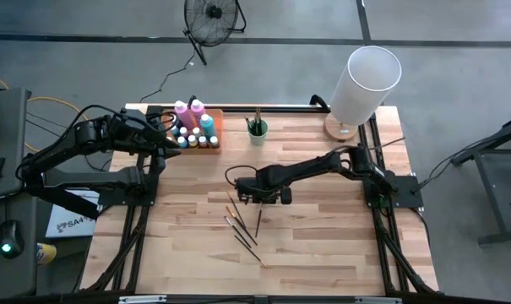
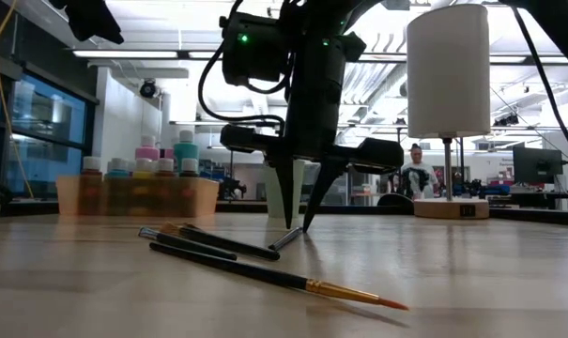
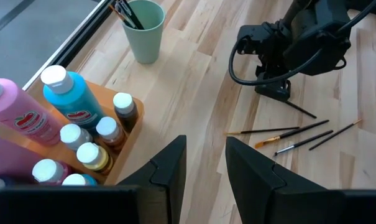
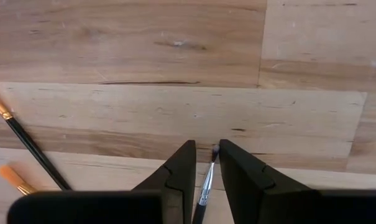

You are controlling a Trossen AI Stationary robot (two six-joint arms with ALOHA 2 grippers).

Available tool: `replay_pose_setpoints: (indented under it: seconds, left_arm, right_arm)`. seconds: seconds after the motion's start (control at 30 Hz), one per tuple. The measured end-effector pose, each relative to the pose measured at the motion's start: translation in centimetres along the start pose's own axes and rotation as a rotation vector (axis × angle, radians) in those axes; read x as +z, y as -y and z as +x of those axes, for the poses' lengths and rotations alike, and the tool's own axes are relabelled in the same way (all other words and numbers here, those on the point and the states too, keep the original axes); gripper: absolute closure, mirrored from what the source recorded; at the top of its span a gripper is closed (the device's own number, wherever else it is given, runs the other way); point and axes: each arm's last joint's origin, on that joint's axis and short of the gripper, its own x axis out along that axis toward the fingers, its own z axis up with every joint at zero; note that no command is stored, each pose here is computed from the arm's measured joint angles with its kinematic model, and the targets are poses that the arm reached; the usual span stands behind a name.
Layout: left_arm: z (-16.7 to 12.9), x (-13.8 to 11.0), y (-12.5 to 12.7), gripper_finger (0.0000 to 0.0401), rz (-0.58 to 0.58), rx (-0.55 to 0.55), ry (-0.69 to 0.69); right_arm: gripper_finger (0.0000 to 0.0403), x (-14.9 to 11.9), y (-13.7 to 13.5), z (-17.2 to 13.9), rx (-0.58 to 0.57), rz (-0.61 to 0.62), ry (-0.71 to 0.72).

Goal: Pick & Place Paint Supplies
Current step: Put the black paint brush into the green cup

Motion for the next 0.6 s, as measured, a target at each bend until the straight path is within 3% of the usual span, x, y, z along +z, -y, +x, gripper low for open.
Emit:
replay_pose_setpoints:
  seconds: [0.6]
  left_arm:
    - [0.0, 0.0, 0.0, 0.0291, 0.000, 0.002, -0.004]
  right_arm:
    - [0.0336, -1.2, 0.1, 0.0, -0.006, 0.012, -0.032]
